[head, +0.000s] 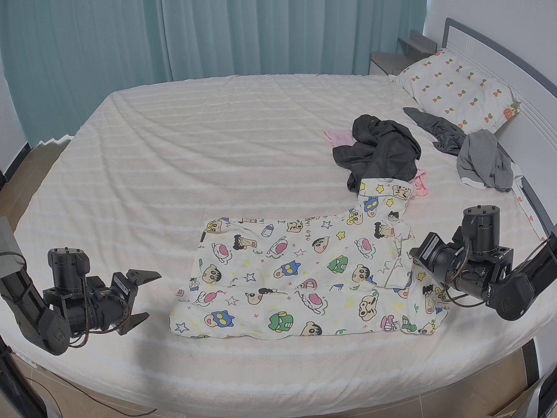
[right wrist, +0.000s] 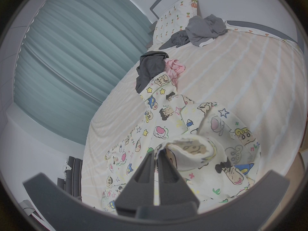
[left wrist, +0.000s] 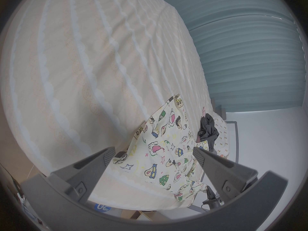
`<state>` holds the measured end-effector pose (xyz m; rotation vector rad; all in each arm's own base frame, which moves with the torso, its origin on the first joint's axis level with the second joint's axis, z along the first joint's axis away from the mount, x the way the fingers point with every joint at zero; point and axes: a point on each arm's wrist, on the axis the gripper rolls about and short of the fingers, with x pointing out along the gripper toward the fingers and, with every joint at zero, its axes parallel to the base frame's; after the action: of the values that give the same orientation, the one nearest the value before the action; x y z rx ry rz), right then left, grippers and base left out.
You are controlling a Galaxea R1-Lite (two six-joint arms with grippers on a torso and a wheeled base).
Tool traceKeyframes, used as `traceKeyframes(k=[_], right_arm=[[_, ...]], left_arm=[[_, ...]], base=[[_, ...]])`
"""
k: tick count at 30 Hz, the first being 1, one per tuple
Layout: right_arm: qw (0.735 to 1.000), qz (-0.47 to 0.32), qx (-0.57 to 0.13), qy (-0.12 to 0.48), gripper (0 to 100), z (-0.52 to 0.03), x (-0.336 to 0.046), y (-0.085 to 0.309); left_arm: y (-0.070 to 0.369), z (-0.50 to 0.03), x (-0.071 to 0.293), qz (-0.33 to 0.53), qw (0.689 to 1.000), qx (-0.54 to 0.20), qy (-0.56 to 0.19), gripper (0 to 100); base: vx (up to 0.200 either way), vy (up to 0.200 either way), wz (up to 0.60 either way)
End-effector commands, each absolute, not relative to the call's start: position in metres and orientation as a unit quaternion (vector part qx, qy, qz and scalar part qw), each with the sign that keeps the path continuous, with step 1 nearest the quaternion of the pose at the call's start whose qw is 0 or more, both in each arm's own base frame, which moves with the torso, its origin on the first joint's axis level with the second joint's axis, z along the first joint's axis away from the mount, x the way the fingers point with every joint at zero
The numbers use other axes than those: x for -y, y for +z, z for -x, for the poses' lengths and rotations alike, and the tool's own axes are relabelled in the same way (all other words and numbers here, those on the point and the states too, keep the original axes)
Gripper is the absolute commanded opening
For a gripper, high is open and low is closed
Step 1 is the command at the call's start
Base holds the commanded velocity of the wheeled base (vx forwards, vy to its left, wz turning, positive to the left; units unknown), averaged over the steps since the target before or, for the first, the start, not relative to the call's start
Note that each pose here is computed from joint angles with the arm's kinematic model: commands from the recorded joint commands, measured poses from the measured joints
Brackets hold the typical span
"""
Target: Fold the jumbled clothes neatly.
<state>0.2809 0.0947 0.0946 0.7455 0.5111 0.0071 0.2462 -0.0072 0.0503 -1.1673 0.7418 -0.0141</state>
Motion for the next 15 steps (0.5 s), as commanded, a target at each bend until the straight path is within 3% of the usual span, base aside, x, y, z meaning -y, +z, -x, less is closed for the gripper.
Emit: traceKeyframes(k=[1,15], right_arm=[[0.897,-0.352,-0.269,-0.004,0,-0.272,-0.093,0.091],[0.883,-0.314,-0.349,-0.014,0,-0.229,-0.091,0.063]], left_arm=[[0.046,-0.248,0.007,0.538,0.77,-0.343,-0.002,100],[0.045,-0.245,0.007,0.538,0.772,-0.339,-0.006,100]], base=[[0.0,0.0,0.0],[0.0,0.0,0.0]])
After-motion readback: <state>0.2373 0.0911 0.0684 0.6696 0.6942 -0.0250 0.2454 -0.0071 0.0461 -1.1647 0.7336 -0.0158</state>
